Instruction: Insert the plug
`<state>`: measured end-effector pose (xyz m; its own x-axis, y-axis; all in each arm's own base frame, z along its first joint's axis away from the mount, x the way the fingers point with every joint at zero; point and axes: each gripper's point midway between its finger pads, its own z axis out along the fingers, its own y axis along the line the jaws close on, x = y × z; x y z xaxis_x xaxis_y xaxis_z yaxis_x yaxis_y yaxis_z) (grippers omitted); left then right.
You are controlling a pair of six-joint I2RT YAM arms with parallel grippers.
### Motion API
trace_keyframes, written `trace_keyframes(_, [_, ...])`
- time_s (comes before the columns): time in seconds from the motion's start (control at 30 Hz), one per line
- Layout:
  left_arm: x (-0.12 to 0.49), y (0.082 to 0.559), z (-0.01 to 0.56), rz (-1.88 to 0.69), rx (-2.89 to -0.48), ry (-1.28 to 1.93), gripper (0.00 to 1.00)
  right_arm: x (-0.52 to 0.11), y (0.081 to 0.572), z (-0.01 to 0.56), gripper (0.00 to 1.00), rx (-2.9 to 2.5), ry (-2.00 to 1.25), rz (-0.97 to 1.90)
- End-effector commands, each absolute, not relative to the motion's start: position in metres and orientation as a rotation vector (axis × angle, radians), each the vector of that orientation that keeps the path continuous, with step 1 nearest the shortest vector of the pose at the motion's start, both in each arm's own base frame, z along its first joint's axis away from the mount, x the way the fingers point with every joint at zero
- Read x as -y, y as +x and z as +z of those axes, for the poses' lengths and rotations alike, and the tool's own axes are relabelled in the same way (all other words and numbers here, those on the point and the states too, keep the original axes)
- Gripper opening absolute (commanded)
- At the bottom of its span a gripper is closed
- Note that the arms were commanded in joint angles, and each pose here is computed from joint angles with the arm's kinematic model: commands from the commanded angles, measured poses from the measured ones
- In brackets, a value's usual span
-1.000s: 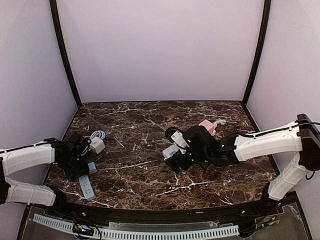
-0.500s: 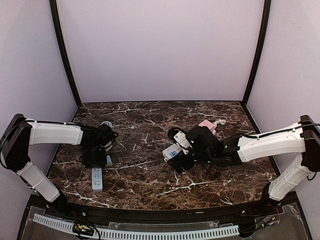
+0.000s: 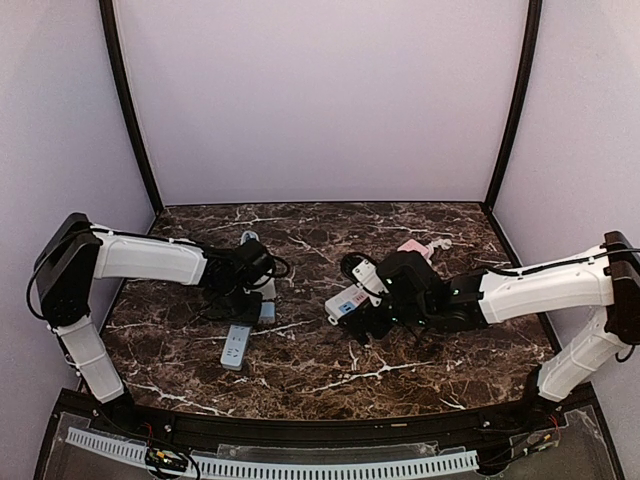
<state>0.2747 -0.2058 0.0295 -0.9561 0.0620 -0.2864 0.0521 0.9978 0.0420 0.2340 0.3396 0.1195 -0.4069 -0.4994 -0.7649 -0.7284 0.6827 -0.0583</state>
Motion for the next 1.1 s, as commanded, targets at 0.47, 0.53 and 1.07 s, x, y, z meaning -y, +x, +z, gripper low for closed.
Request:
trace_keyframes(0.47, [0.242, 0.261, 0.044, 0.068, -2.733, 0.428, 0.64, -0.339, 0.242, 0.138, 0.99, -2.07, -0.837, 0.42])
trace_keyframes(0.53, [0.243, 0.263, 0.055, 0.04, -2.708, 0.411, 0.7, -0.337, 0.24, 0.141, 0.99, -2.064, -0.806, 0.445])
trace_keyframes(1.07, [0.299, 0.276, 0.08, -0.146, -2.61, 0.393, 0.7, -0.309, 0.235, 0.174, 0.99, -2.026, -0.578, 0.542])
